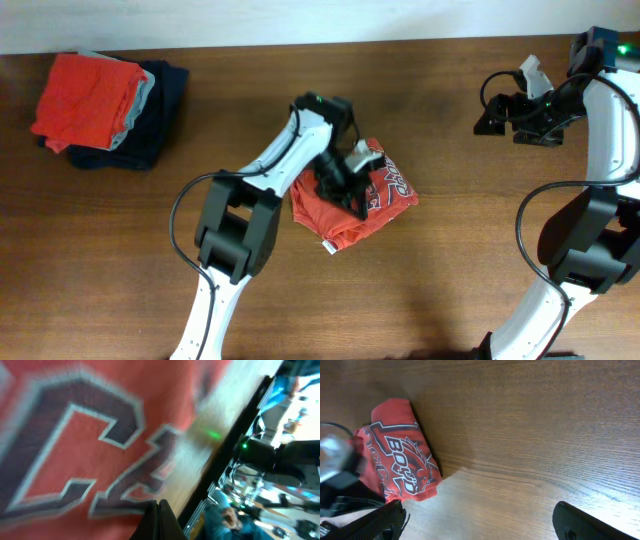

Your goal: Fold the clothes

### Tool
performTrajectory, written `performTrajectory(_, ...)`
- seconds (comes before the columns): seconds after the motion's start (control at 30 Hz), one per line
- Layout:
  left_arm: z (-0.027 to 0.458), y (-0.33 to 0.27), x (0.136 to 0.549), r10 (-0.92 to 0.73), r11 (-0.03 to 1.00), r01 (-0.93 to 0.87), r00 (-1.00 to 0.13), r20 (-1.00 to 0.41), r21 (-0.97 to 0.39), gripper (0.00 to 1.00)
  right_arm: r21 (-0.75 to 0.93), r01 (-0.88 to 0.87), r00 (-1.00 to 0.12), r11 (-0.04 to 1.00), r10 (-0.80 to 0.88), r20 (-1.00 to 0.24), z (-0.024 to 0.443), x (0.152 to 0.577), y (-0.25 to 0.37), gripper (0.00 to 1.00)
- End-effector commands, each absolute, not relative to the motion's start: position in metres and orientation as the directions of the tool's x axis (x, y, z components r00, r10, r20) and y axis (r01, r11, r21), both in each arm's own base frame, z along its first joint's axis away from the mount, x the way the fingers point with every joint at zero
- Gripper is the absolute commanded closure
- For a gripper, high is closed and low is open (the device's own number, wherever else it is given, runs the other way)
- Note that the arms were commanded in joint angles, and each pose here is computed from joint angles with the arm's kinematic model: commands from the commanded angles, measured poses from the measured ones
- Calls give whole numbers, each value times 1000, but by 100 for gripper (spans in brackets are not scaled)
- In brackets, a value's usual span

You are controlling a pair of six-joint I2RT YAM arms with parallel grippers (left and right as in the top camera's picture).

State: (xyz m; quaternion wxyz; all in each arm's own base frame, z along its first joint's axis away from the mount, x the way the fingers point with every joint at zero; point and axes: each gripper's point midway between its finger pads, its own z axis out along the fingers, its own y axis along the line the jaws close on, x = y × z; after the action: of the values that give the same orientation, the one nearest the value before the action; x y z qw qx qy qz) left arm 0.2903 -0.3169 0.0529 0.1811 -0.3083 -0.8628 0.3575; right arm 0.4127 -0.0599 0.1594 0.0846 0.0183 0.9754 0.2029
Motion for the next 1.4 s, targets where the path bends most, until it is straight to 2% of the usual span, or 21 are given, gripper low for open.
performTrajectory(0.0, 44, -318, 276, 660, 498, 348, -747, 86, -795, 100, 383, -18, -982, 923, 55, -178, 165, 412, -61, 1)
performTrajectory(0.23, 4, -307, 262, 662, 513, 350, -742, 102, -784, 100, 383, -18, -982, 923, 55, -178, 165, 412, -61, 1)
performTrajectory(0.33, 11, -309, 263, 660, 510, 341, -743, 106, -790, 100, 383, -18, -982, 923, 55, -178, 165, 412, -61, 1)
performTrajectory(0.47, 51, -318, 266, 649, 493, 284, -750, 130, -822, 100, 383, -18, -982, 923, 55, -178, 165, 412, -61, 2)
performTrajectory(0.57, 86, -329, 283, 652, 456, 336, -756, 53, -824, 100, 383, -18, -982, 923, 55, -178, 165, 412, -61, 1)
performTrajectory(0.67, 113, -344, 306, 652, 396, 437, -753, -88, -808, 100, 383, -18, -982, 923, 55, -178, 165, 412, -61, 1)
performTrajectory(0.77, 126, -354, 325, 637, 364, 513, -746, -194, -778, 100, 383, -18, -982, 923, 55, -178, 165, 412, -61, 1)
performTrajectory(0.9, 116, -357, 336, 623, 402, 527, -757, -198, -748, 100, 383, -18, -982, 923, 55, -178, 165, 412, -61, 1)
performTrajectory(1.1, 96, -373, 325, 655, 387, 531, -734, -181, -754, 100, 383, -18, -982, 923, 55, -178, 165, 412, -61, 1)
performTrajectory(1.37, 45, -398, 307, 704, 370, 533, -695, -145, -761, 100, 383, -18, -982, 923, 55, -178, 165, 412, -61, 1)
